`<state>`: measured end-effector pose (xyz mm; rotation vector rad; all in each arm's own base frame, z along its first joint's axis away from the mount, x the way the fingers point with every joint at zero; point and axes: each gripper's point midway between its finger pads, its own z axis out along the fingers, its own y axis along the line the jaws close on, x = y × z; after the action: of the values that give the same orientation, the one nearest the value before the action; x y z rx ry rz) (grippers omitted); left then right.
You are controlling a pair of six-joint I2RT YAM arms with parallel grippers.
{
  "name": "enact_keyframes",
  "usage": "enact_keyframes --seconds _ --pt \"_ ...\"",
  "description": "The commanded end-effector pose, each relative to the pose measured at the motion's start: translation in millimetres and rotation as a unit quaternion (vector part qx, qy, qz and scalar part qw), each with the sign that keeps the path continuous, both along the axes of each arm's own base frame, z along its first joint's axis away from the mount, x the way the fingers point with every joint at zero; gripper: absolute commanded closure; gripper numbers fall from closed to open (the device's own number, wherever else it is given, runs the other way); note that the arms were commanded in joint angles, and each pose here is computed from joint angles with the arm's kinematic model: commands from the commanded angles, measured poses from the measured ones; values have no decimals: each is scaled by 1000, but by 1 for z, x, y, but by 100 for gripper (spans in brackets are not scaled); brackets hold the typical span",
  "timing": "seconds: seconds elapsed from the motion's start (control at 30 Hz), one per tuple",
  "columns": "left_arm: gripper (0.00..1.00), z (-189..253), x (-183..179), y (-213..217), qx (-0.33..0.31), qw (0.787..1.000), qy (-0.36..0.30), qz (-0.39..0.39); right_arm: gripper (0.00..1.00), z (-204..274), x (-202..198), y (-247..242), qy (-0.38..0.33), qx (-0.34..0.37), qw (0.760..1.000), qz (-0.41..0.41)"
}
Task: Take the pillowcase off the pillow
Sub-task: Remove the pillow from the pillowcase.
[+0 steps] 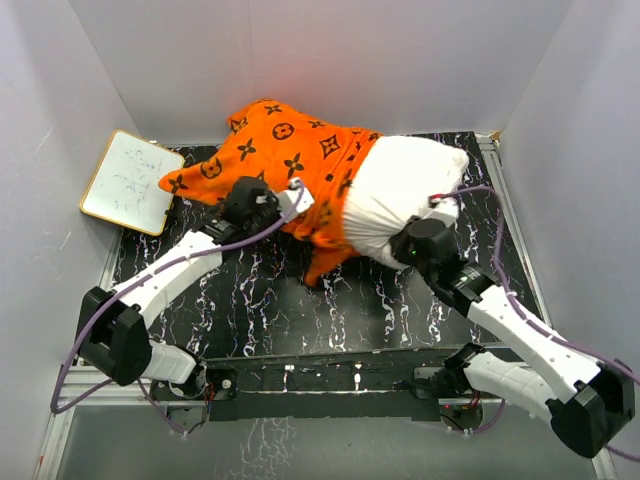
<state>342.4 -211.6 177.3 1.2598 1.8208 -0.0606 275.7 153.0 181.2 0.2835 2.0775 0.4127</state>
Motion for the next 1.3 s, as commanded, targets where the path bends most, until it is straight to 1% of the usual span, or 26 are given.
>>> enact_keyframes --seconds 0.0,0.07,0.17,0.2,0.27,0.3,0.33,0.37,0.4,0.43,0.57,0.7,0.77,0.83,0.87,1.0,1.1,1.13,1.17,1.2,1.23,1.27 --pt "100 9 49 78 45 992 -53 105 92 36 25 -80 -60 -5 989 -137" --pt "100 17 62 95 38 989 -63 127 92 33 29 -107 -52 3 984 -169" --pt "100 26 71 119 23 986 -67 150 92 25 35 -141 -43 40 977 -207" --pt "100 27 70 122 19 987 -63 150 92 25 38 -143 -42 54 977 -204" --pt "100 30 59 119 -1 991 -46 130 92 24 44 -131 -37 71 983 -165" --pt "86 33 49 114 -12 993 -37 111 92 22 46 -124 -30 77 986 -147" --pt "53 30 38 109 -16 996 -21 89 92 18 47 -120 -22 81 987 -137" --pt "23 25 27 105 -13 998 -3 69 92 14 49 -119 -13 79 987 -137" --pt "6 20 18 104 -8 998 13 54 92 12 49 -121 -9 75 987 -140" --pt "3 16 11 104 -3 999 27 46 92 11 50 -123 -6 70 987 -145" --pt "3 12 -1 112 6 997 60 49 92 17 50 -127 -19 55 988 -144" --pt "3 0 -5 122 35 997 58 45 92 22 52 -130 -26 40 989 -142" --pt "3 -9 1 132 62 996 46 54 92 26 53 -128 -31 37 990 -134" --pt "3 -16 17 146 92 992 17 87 92 31 55 -128 -35 34 990 -129" --pt "3 -19 24 152 99 990 14 100 92 32 55 -127 -36 33 991 -126" --pt "3 -25 48 158 61 987 44 141 92 37 55 -125 -41 36 991 -119" --pt "4 -30 53 144 33 990 69 122 92 35 56 -118 -39 45 993 -104" --pt "9 -31 52 137 22 991 75 109 92 35 56 -117 -40 47 993 -100" --pt "18 -30 51 132 11 992 78 97 92 35 57 -116 -41 47 993 -98" --pt "33 -30 49 127 3 993 80 85 92 36 57 -116 -44 48 993 -96" --pt "52 -25 49 123 -4 994 76 75 92 40 58 -115 -51 51 993 -94" --pt "74 -19 47 119 -11 995 70 63 92 44 58 -116 -64 56 991 -98"
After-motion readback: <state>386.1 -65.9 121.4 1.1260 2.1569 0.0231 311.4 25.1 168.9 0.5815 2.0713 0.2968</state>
